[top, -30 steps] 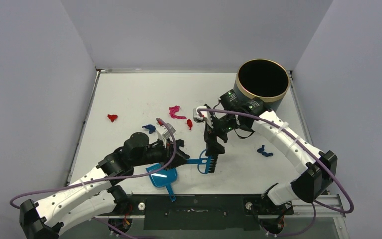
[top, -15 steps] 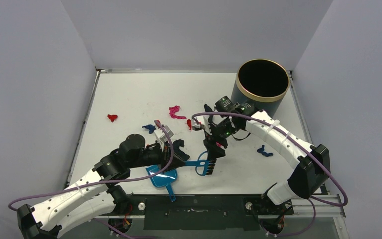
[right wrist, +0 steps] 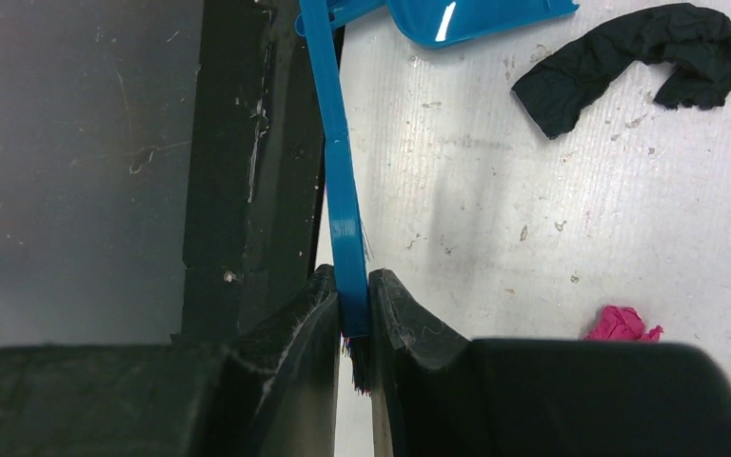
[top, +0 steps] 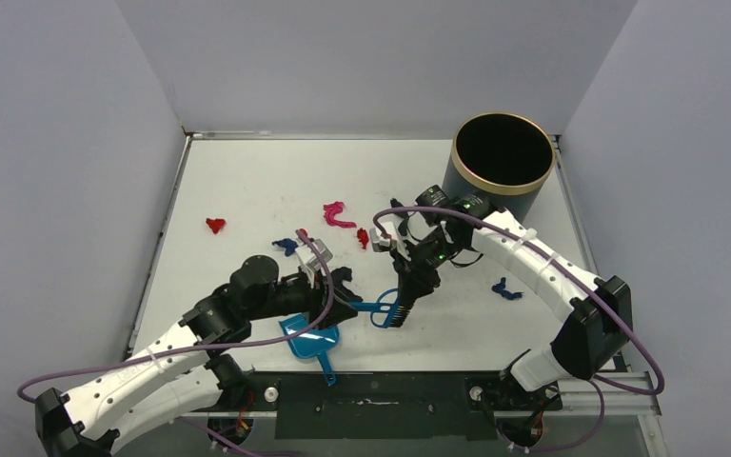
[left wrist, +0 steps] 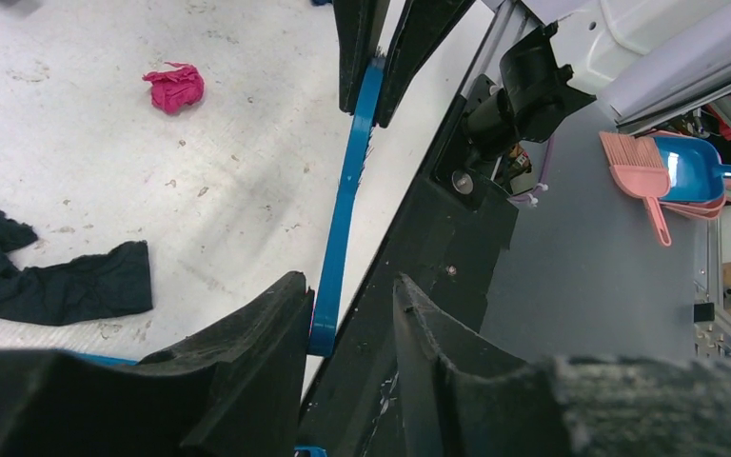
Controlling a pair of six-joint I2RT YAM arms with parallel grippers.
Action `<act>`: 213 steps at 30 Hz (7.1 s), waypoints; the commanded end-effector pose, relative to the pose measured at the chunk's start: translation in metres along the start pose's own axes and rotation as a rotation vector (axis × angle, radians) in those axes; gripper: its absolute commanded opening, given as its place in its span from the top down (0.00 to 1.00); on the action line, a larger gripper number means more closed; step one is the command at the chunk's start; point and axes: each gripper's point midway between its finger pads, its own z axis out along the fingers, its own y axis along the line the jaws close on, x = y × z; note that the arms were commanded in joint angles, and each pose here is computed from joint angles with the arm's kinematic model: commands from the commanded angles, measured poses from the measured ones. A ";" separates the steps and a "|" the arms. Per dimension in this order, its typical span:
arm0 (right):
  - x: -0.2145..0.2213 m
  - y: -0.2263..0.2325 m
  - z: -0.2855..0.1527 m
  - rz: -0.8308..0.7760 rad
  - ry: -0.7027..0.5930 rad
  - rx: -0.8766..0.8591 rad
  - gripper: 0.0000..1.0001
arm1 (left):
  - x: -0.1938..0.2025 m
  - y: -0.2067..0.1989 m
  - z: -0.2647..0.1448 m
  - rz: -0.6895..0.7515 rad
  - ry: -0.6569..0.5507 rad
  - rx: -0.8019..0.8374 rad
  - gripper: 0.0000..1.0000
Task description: Sweep away the paper scraps from the table
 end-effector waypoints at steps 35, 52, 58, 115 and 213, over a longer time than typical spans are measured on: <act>-0.015 -0.001 0.004 0.025 -0.093 -0.055 0.95 | -0.010 -0.003 0.015 0.017 -0.025 0.091 0.90; -0.038 -0.076 -0.022 0.222 -0.205 0.271 0.23 | -0.025 0.069 -0.061 -0.127 -0.113 -0.526 1.00; -0.020 -0.072 0.046 0.166 -0.002 0.247 0.23 | -0.034 0.104 -0.128 -0.195 -0.344 -0.832 1.00; -0.024 -0.101 0.202 0.234 0.306 0.419 0.75 | -0.039 0.139 -0.219 -0.270 -0.778 -1.119 1.00; 0.094 -0.058 0.043 -0.138 0.247 0.464 0.86 | -0.045 0.139 -0.182 -0.208 -0.658 -1.026 1.00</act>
